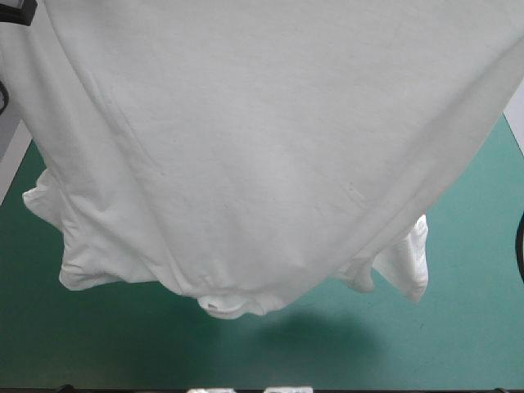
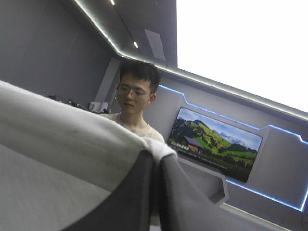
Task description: Fold the cloth
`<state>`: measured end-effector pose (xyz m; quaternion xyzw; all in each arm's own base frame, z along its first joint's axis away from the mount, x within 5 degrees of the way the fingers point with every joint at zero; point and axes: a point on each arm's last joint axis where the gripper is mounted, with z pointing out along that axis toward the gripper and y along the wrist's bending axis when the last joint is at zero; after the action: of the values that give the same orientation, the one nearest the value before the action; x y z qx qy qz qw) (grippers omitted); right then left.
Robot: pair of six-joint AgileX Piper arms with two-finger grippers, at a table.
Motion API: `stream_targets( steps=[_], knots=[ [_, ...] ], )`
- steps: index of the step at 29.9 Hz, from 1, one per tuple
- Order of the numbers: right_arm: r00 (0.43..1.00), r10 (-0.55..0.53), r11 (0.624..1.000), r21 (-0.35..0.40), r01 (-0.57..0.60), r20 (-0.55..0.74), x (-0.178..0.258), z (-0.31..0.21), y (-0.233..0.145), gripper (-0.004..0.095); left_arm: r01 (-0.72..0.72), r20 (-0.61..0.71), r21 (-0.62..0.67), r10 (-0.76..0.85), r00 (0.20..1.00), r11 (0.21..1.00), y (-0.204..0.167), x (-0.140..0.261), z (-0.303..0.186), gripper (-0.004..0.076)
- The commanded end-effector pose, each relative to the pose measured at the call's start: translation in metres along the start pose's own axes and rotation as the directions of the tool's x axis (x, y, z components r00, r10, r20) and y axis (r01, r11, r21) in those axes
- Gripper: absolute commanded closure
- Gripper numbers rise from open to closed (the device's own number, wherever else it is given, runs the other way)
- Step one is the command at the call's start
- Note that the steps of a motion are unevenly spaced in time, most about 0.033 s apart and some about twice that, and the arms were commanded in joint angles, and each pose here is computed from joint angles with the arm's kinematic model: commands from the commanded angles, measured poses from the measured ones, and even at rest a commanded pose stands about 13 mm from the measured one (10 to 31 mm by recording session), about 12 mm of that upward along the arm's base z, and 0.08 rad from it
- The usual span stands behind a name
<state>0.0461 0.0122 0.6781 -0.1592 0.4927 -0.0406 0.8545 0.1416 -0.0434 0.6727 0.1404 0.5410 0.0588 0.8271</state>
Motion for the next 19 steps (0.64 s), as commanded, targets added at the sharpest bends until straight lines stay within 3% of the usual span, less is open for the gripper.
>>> stream_targets(
  steps=[1,7,11,15,19],
  knots=[
    [0.998,-0.056,0.997,0.05,0.055,0.002,0.002,0.01,-0.003,0.0921,-0.036,-0.033,-0.035,0.035,0.999,0.999,-0.002,0.007,0.011,0.0733],
    [0.98,-0.001,1.0,-0.022,-0.003,-0.198,0.051,0.067,0.015,0.0921,-0.044,-0.186,0.016,0.046,0.981,0.999,-0.03,0.047,0.057,0.0733],
    [0.967,-0.012,0.999,-0.048,0.0,-0.254,0.093,0.116,0.031,0.0921,-0.031,-0.232,0.0,0.03,0.972,1.0,-0.042,0.082,0.097,0.0733],
    [0.984,-0.017,1.0,-0.02,0.014,-0.18,0.117,0.153,0.039,0.0926,0.07,-0.137,-0.026,-0.073,0.988,0.997,-0.034,0.11,0.132,0.0733],
    [0.998,-0.021,0.999,0.047,0.023,-0.052,0.13,0.177,0.034,0.0925,0.141,0.069,-0.046,-0.137,0.988,0.989,-0.02,0.112,0.151,0.0733]
  ],
)
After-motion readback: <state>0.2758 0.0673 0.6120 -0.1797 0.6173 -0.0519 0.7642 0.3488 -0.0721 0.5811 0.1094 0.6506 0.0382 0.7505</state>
